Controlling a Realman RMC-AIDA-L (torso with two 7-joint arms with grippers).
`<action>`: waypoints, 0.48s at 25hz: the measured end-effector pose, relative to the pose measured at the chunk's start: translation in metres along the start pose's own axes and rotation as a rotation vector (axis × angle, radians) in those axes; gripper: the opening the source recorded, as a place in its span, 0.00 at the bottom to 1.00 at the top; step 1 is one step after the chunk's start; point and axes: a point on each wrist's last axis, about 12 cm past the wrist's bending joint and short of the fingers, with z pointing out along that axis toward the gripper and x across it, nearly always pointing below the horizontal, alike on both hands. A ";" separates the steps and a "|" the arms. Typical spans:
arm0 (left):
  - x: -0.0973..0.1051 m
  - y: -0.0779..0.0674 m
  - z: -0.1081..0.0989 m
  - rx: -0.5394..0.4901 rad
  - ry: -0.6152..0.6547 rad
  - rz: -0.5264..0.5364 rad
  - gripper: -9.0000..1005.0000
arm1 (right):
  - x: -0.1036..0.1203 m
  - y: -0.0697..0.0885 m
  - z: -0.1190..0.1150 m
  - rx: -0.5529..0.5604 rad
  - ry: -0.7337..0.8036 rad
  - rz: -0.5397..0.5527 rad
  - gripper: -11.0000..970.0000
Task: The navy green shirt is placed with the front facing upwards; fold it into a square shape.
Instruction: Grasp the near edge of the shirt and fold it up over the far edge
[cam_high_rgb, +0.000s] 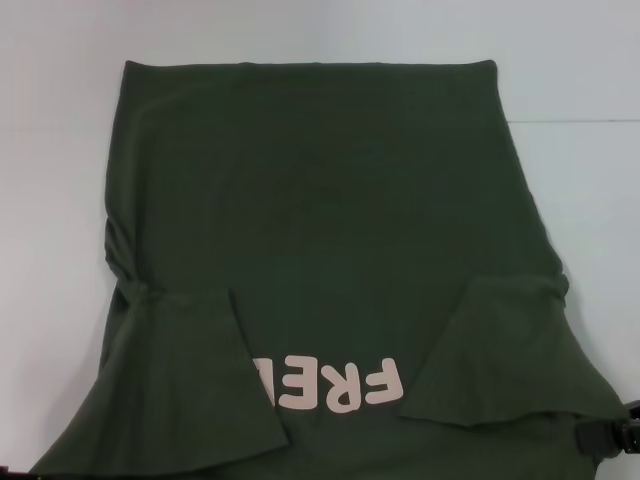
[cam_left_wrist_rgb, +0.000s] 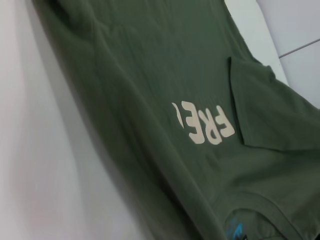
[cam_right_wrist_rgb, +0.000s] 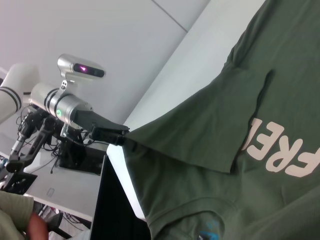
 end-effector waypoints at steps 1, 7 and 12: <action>-0.001 0.000 0.001 0.002 -0.001 0.004 0.04 | 0.000 0.000 0.000 0.002 -0.005 -0.001 0.03; -0.013 -0.003 -0.002 0.020 -0.066 0.041 0.04 | -0.006 -0.001 -0.009 0.020 -0.118 0.000 0.03; -0.029 -0.005 -0.008 0.040 -0.190 0.075 0.04 | -0.010 -0.002 -0.017 0.038 -0.249 0.015 0.03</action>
